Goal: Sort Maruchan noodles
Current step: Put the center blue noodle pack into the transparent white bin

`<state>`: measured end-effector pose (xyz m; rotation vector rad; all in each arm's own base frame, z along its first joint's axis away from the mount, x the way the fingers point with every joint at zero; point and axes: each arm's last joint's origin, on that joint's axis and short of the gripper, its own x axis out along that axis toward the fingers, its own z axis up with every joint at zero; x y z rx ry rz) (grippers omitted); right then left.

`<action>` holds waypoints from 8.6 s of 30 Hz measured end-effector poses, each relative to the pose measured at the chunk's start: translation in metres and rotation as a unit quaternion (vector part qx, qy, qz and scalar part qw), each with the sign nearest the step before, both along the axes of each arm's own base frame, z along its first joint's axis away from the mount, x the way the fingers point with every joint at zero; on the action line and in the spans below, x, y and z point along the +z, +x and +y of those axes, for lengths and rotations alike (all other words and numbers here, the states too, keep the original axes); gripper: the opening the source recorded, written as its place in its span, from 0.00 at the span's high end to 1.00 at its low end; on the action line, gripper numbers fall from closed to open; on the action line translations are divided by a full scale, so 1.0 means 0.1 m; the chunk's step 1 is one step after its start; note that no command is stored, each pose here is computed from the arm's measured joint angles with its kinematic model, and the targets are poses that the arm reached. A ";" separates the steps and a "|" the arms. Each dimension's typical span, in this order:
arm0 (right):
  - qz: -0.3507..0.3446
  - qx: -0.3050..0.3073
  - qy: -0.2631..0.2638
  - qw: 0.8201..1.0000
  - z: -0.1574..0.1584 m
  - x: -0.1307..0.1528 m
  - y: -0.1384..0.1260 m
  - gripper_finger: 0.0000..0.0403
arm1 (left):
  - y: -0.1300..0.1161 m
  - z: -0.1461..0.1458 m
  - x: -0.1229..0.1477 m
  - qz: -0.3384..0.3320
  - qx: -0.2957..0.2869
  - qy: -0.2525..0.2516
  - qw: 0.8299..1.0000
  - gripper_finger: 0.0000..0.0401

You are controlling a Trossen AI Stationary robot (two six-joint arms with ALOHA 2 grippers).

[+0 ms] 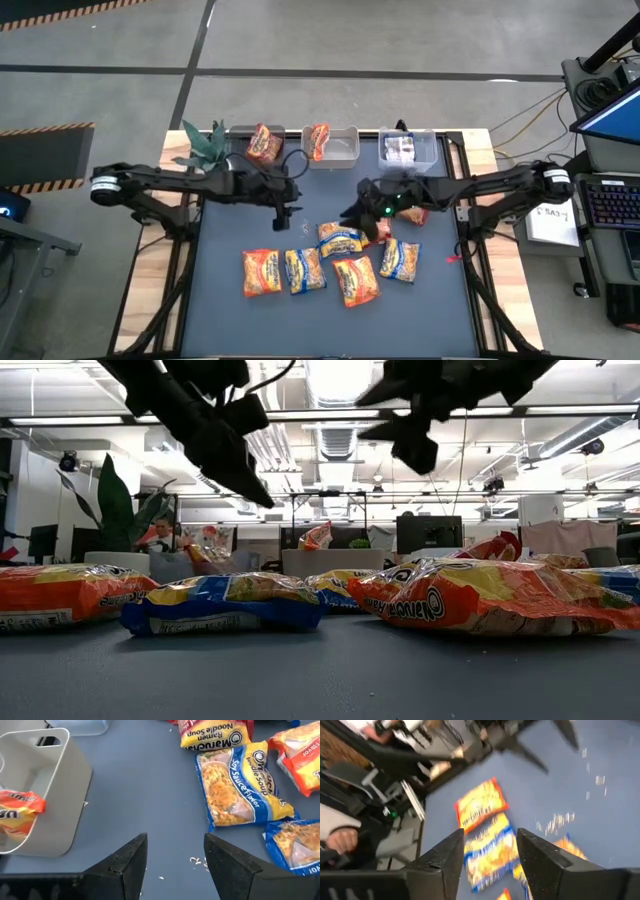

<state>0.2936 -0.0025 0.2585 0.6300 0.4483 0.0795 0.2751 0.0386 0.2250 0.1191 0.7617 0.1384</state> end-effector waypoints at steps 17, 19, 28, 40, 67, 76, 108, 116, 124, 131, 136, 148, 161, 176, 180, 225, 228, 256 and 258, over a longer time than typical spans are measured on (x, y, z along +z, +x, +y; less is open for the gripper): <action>0.188 -0.013 0.027 0.982 0.07 -0.56 0.23 0.72 | 0.07 -0.14 -0.12 0.021 -0.021 -0.006 1.000 0.56; 0.212 -0.011 -0.001 0.977 0.06 -0.51 0.30 0.72 | 0.07 -0.14 -0.12 0.020 -0.021 -0.006 1.000 0.56; 0.313 0.058 -0.123 0.940 0.04 -0.64 0.57 0.72 | 0.07 -0.13 -0.12 0.021 -0.018 -0.006 1.000 0.56; 0.305 0.087 -0.178 0.931 0.01 -0.82 0.68 0.72 | 0.06 -0.14 -0.14 0.021 -0.014 -0.010 1.000 0.56; 0.288 0.099 -0.183 0.935 0.04 -0.72 0.71 0.98 | 0.07 -0.13 -0.13 0.011 -0.008 -0.016 1.000 0.56; 0.270 0.137 -0.143 0.942 0.15 -0.78 0.74 0.98 | 0.09 -0.13 -0.11 0.000 -0.009 -0.016 1.000 0.56; 0.302 -0.106 -0.187 0.929 -0.34 -0.64 0.28 0.98 | 0.11 -0.11 -0.39 -0.094 0.001 -0.018 0.995 0.57; 0.292 -0.217 -0.123 0.923 -0.60 -0.77 0.00 0.98 | 0.36 -0.01 -0.70 -0.113 0.008 -0.004 0.994 0.72; 0.271 -0.247 -0.050 0.929 -0.74 -0.78 -0.09 0.96 | 0.45 0.24 -0.98 -0.123 0.047 -0.001 0.991 0.97; 0.262 -0.248 -0.013 0.933 -0.77 -0.78 -0.07 0.79 | 0.47 0.32 -1.11 -0.122 0.059 -0.002 0.991 0.99; 0.260 -0.260 -0.004 0.930 -0.78 -0.78 -0.08 0.61 | 0.47 0.32 -1.19 -0.112 0.060 -0.004 0.992 1.00; 0.222 -0.292 0.039 0.929 -0.78 -0.87 -0.09 0.24 | 0.43 0.38 -1.26 -0.082 0.083 0.003 0.993 1.00; 0.206 -0.298 0.049 0.931 -0.77 -0.96 -0.07 0.21 | 0.43 0.38 -1.26 -0.078 0.089 0.001 0.993 1.00; 0.136 -0.257 0.069 0.954 -0.82 -1.26 0.22 0.27 | 0.42 0.38 -1.27 -0.076 0.092 -0.002 0.993 1.00; 0.135 -0.256 0.066 0.955 -0.82 -1.26 0.22 0.32 | 0.42 0.38 -1.27 -0.076 0.092 -0.002 0.993 1.00; 0.121 -0.294 -0.090 0.944 -0.85 0.41 -0.30 0.84 | -0.19 0.24 0.34 -0.227 0.022 0.143 0.963 1.00; 0.190 -0.314 -0.108 0.924 -0.99 0.70 -0.41 0.84 | -0.24 0.23 0.41 -0.237 0.022 0.149 0.960 1.00; 0.596 -0.290 0.027 0.749 -2.92 0.44 -1.19 0.84 | -0.28 0.27 0.41 -0.215 0.088 0.179 0.956 1.00; 0.604 -0.286 0.036 0.743 -2.97 0.38 -1.21 0.84 | -0.28 0.27 0.41 -0.215 0.088 0.179 0.956 1.00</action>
